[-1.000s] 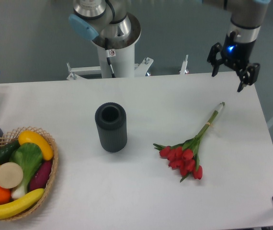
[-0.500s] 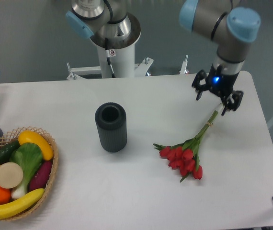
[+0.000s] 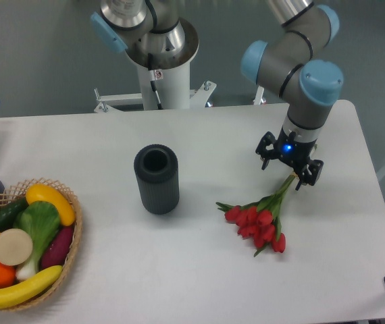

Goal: Pick up the flowers from the table
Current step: 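Lower the gripper around the tulip stems and close it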

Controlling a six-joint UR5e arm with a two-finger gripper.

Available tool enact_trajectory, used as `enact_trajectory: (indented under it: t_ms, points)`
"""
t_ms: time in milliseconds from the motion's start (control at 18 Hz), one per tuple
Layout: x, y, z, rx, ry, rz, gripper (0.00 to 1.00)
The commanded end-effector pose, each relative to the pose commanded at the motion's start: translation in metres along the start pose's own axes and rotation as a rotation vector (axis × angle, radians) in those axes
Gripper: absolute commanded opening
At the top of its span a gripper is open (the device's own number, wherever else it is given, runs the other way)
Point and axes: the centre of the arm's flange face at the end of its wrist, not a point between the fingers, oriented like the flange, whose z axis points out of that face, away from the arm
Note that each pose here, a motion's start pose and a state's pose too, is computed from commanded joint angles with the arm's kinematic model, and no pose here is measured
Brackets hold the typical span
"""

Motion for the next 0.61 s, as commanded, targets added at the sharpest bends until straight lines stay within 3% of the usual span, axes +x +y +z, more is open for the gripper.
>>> enact_trajectory:
  t_ms: [611]
  points:
    - [-0.001, -0.007, 0.033, -0.009, 0.022, 0.022, 1.0]
